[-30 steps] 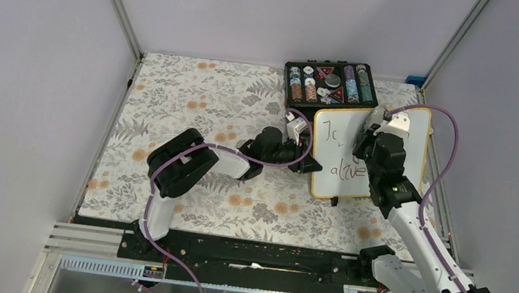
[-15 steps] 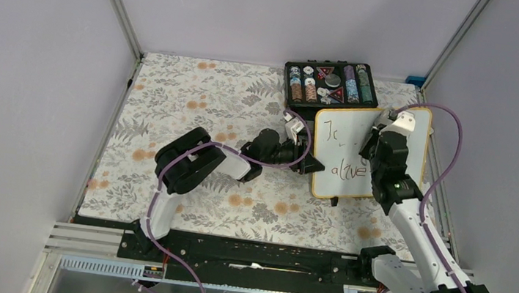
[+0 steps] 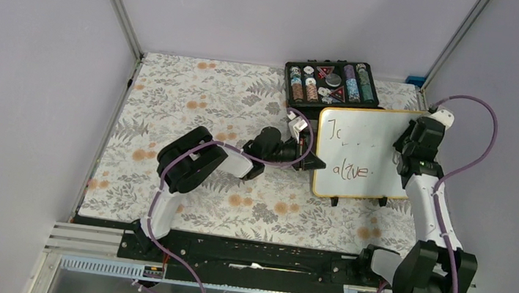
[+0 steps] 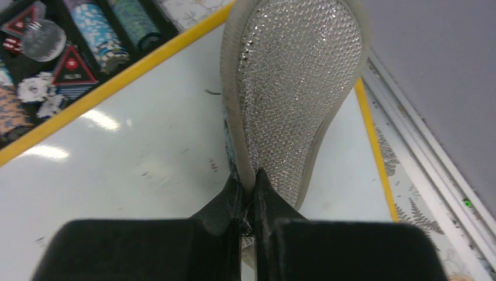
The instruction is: Erase the whiteboard
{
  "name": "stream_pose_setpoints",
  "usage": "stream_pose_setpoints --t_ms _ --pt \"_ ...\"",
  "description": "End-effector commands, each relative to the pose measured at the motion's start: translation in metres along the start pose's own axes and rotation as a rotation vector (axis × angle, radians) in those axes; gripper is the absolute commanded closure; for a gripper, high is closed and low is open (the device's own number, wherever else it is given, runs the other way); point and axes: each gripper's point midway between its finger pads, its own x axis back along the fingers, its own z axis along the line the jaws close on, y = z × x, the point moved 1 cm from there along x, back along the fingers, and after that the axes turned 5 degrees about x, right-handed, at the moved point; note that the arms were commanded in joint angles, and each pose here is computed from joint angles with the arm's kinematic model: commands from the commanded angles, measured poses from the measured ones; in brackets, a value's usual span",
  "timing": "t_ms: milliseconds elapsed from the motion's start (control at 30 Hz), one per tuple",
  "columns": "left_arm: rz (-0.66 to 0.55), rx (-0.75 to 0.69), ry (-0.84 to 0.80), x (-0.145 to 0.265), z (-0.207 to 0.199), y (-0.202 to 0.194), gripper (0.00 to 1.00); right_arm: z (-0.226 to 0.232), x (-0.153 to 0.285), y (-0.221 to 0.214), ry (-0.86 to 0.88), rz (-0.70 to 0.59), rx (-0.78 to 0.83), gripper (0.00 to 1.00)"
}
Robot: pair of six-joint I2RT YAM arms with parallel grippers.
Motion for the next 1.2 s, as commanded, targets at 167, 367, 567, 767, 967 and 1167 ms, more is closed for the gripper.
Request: stream_pose_setpoints --t_ms 167,367,567,767,967,1167 --pt "0.089 0.099 0.288 0.016 0.072 -0.017 1.00 -0.028 -0.029 0.022 -0.112 0.000 0.224 1.00" --pt "0.109 0.097 0.301 0.015 0.075 -0.019 1.00 0.014 -0.045 0.014 0.146 -0.005 0.268 1.00" --pt "0.128 0.099 0.312 0.015 0.076 -0.021 1.00 0.077 -0.022 0.004 0.547 -0.038 0.235 1.00" --pt "0.132 0.097 0.325 0.016 0.079 -0.022 1.00 0.130 0.025 -0.015 0.752 -0.078 0.302 1.00" --pt "0.136 0.102 0.330 0.018 0.080 -0.023 1.00 0.168 0.065 -0.014 0.890 -0.127 0.296 1.00" --pt "0.135 0.105 0.345 0.022 0.084 -0.023 1.00 0.157 0.056 0.006 0.808 -0.169 0.220 1.00"
